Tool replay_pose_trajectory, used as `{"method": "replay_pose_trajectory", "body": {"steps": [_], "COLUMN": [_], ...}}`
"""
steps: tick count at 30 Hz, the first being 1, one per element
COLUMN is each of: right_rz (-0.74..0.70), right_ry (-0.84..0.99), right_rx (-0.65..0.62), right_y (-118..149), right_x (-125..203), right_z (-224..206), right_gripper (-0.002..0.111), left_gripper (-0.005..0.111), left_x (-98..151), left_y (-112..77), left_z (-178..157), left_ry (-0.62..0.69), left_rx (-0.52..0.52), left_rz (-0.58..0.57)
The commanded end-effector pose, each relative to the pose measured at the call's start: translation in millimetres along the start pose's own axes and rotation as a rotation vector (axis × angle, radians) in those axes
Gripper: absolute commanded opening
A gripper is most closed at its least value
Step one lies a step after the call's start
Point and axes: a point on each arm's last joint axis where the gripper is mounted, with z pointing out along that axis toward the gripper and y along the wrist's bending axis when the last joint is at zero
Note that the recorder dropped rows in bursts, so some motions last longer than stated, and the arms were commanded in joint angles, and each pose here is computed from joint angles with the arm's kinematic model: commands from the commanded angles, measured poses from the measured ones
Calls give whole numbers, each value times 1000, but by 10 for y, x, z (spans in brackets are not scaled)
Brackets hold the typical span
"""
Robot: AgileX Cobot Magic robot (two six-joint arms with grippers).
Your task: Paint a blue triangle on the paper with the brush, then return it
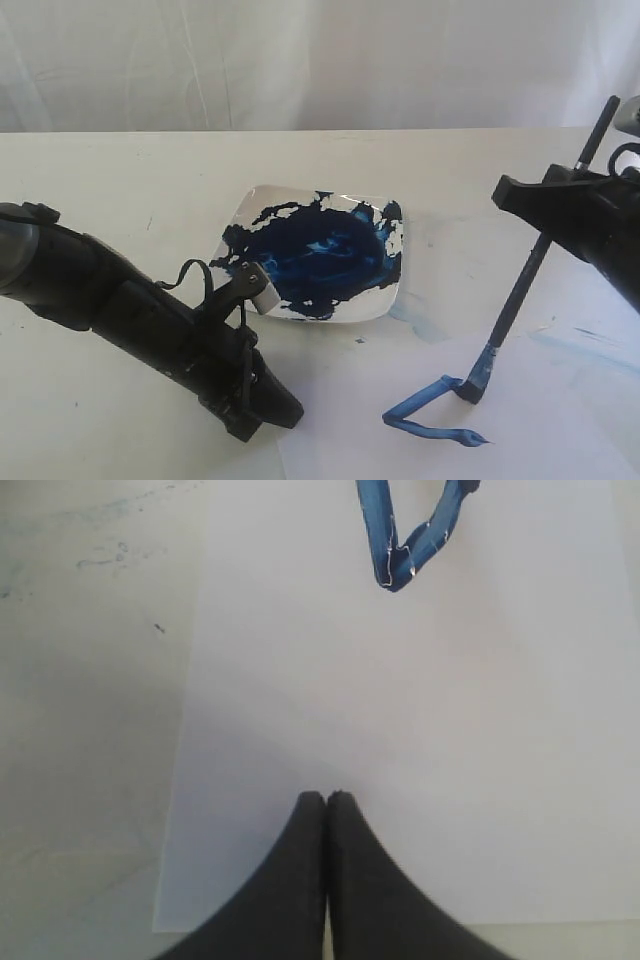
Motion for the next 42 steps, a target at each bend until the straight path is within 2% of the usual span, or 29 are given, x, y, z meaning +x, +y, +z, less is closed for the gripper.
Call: {"method": "replay_pose_trajectory", "body": {"steps": [1,27,32,42], "right_rz": [-15,-42,-57,-26], "right_ry": [-2,17,62,6], "right_rx": [24,106,165,158], "right_y": [-27,-125,-179,-194], "right_x": [-46,-118,-80,-189], "right_z": [-53,-176,-185,-276], "right_gripper": [0,0,0,0], "left_gripper": [0,0,0,0], "left_x": [8,6,6,6], "left_y": [-29,-44,-44,-44], "left_z": [11,11,11,11], "left_ry": [10,8,8,8], "left_rx": [15,32,32,32], "left_rz": [8,8,8,8]}}
